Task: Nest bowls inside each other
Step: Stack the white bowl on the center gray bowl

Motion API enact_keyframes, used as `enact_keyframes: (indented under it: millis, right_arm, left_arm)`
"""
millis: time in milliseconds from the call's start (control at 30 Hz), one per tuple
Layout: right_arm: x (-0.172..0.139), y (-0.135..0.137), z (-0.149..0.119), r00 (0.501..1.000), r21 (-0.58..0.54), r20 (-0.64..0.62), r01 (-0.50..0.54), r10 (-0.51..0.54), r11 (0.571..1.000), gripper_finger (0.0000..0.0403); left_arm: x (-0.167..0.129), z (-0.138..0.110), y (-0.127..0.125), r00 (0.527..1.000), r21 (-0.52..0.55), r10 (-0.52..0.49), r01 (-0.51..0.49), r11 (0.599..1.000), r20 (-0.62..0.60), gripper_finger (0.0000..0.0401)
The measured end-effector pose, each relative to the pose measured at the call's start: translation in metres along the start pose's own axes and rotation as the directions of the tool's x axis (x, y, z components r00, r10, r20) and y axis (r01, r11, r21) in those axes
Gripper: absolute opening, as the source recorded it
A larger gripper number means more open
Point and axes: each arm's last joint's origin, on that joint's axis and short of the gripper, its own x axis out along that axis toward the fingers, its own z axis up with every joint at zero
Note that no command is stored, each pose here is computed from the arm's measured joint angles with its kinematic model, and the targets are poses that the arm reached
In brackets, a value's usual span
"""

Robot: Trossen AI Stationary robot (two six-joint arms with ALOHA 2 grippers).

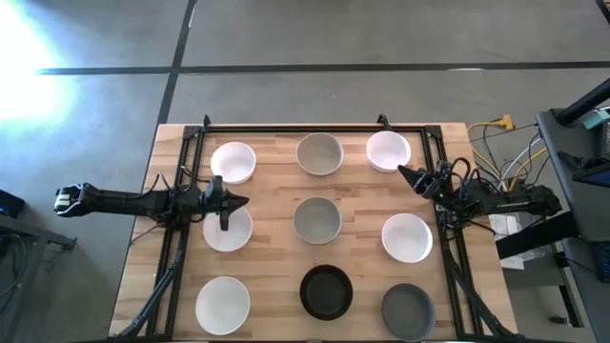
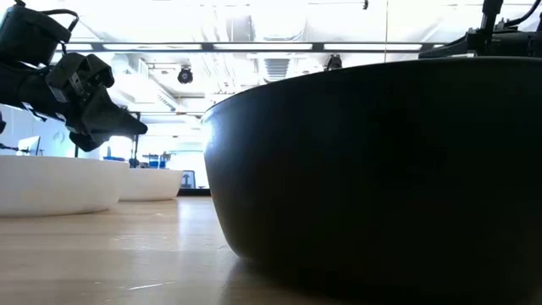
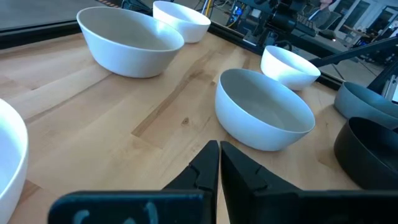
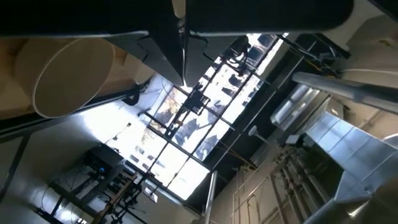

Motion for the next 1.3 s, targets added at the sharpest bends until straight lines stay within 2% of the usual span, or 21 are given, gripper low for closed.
enact_keyframes:
  millis: [200, 300, 400, 700, 1000, 1300]
  right_arm:
    - [0.001, 0.006, 0.004, 0.998, 0.119, 0.043, -0.053, 0.048, 0.992, 0.0009]
    - [0.002, 0.011, 0.007, 0.992, 0.194, 0.055, -0.123, 0.114, 0.973, 0.0009]
    - [0.004, 0.016, 0.008, 0.984, 0.208, 0.06, -0.178, 0.169, 0.962, 0.0009]
    - [0.018, 0.024, 0.004, 0.975, 0.231, 0.123, -0.212, 0.187, 0.95, 0.0009]
    - [0.062, 0.064, -0.001, 0.985, 0.179, 0.066, -0.168, 0.158, 0.969, 0.0009]
    - [0.13, 0.112, -0.023, 0.98, -0.048, -0.017, -0.197, 0.196, 0.979, 0.0009]
  left_arm:
    - [0.0, 0.0, 0.0, 1.0, 0.0, 0.0, 0.0, 1.0, 0.0, 0.0]
    - [0.0, 0.0, 0.0, 1.0, 0.0, 0.0, 0.0, 1.0, 0.0, 0.0]
    - [0.0, 0.0, 0.0, 1.0, 0.0, 0.0, 0.0, 1.0, 0.0, 0.0]
    - [0.0, 0.0, 0.0, 1.0, 0.0, 0.0, 0.0, 1.0, 0.0, 0.0]
    - [0.0, 0.0, 0.0, 1.0, 0.0, 0.0, 0.0, 1.0, 0.0, 0.0]
    - [0.0, 0.0, 0.0, 1.0, 0.0, 0.0, 0.0, 1.0, 0.0, 0.0]
